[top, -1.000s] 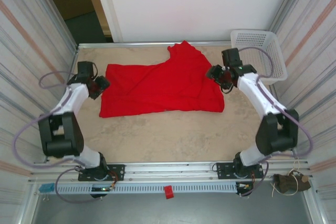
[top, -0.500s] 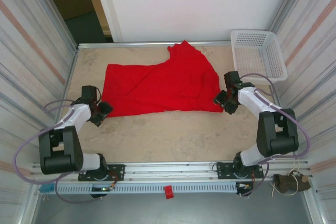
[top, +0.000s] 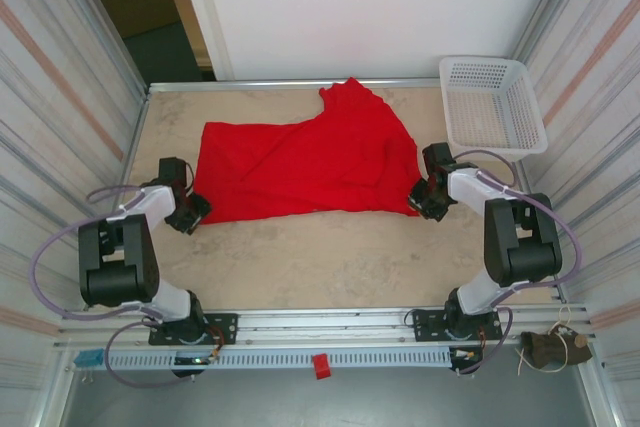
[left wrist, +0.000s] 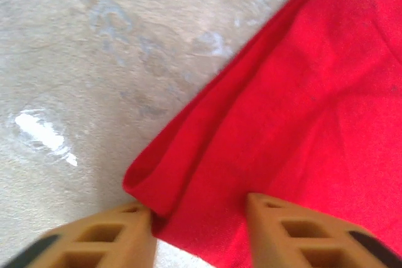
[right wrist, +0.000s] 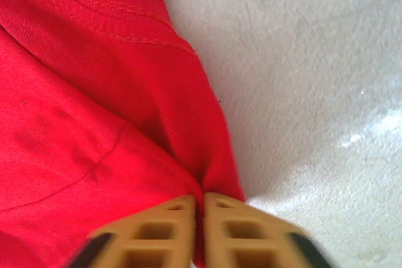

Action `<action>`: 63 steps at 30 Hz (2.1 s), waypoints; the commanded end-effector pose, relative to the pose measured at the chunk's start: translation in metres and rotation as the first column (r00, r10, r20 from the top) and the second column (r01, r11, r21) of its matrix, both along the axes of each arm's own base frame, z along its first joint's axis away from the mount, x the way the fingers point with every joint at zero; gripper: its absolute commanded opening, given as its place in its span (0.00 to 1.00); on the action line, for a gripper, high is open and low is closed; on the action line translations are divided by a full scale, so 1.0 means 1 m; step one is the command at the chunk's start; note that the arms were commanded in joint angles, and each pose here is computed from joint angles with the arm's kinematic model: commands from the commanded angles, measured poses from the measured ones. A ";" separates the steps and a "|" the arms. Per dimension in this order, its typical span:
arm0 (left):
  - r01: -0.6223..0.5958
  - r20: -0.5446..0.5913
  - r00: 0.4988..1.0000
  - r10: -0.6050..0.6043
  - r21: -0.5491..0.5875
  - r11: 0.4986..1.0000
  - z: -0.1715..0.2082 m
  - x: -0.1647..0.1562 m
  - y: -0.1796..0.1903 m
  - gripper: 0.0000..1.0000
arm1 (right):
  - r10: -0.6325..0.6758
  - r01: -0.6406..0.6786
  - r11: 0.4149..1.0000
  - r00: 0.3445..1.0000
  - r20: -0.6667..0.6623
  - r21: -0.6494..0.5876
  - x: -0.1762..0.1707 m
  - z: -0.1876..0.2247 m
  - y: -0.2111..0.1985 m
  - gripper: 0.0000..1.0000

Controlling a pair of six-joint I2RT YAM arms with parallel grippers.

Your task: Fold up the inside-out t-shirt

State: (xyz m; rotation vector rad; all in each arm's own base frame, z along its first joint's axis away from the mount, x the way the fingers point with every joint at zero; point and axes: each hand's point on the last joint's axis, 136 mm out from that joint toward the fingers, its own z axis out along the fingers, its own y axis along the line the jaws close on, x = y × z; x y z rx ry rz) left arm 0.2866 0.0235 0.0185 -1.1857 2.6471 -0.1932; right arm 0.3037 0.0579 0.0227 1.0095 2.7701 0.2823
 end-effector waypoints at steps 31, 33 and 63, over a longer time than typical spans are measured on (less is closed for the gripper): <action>-0.164 0.085 0.983 0.162 0.017 0.986 0.016 -0.111 0.001 0.13 | -0.321 0.322 0.946 0.947 0.021 -0.025 -0.137 0.044 -0.051 0.37; -0.161 0.104 0.982 0.156 0.040 0.986 0.025 -0.108 0.005 0.31 | -0.250 0.248 0.968 0.967 0.059 0.033 -0.123 0.056 -0.039 0.36; 0.172 0.308 0.936 -0.168 0.013 0.985 0.072 -0.013 -0.036 0.49 | 0.182 -0.184 0.983 0.980 -0.078 -0.017 -0.073 0.014 0.086 0.37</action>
